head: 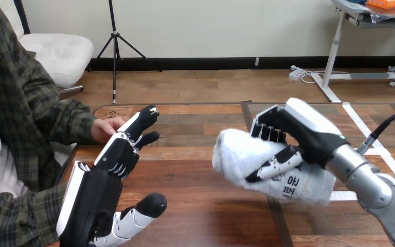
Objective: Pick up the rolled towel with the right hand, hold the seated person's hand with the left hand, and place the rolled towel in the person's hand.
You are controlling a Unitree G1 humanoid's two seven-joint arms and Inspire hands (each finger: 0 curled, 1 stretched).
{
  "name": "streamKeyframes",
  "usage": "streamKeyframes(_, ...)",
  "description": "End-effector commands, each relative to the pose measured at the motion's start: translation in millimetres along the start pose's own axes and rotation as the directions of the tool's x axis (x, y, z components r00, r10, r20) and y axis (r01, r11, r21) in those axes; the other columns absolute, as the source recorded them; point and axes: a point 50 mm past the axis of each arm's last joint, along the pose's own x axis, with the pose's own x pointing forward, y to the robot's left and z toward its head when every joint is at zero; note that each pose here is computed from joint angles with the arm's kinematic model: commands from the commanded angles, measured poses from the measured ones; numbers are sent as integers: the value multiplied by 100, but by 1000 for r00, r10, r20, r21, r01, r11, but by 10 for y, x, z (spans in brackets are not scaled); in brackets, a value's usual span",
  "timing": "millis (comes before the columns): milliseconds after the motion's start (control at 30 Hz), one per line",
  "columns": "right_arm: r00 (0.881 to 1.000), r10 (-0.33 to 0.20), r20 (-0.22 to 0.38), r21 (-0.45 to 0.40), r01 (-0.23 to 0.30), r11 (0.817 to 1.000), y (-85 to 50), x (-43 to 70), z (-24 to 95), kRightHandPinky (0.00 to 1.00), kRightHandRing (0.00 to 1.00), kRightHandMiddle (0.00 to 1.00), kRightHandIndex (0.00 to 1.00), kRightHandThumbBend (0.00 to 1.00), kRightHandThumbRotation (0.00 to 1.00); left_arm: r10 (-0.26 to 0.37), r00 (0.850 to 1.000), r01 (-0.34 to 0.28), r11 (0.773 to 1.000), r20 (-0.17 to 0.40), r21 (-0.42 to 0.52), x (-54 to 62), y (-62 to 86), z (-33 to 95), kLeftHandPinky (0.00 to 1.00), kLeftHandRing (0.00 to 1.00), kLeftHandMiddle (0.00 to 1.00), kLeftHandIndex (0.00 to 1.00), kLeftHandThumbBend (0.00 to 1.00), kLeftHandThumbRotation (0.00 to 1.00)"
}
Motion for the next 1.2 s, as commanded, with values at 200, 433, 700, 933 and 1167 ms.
streamKeyframes(200, 987, -134, 84, 82, 127, 988, -331, 52, 174, 17, 21, 27, 30, 79, 0, 10, 999, -11, 999, 36, 34, 70, 66, 51, 83, 91, 91, 85, 86, 69)
streamKeyframes(433, 984, -154, 94, 120, 143, 983, -344, 38, 191, 16, 20, 26, 29, 80, 0, 7, 999, -8, 999, 32, 49, 67, 91, 50, 83, 91, 91, 85, 87, 69)
streamKeyframes(700, 978, -176, 112, 149, 158, 976, -331, 18, 212, 15, 19, 25, 29, 80, 0, -4, 1000, 2, 996, 18, 91, 41, 135, 63, 86, 91, 92, 85, 87, 67)
streamKeyframes(933, 975, -182, 124, 163, 161, 974, -314, -1, 228, 14, 19, 25, 29, 80, 0, -3, 1000, -3, 980, 27, 201, 28, 191, 111, 84, 89, 90, 85, 87, 67)
streamKeyframes(1167, 974, -186, 129, 172, 163, 971, -294, -25, 242, 14, 18, 25, 29, 80, 0, -10, 999, -2, 944, 33, 331, 10, 248, 204, 79, 86, 88, 84, 88, 65)
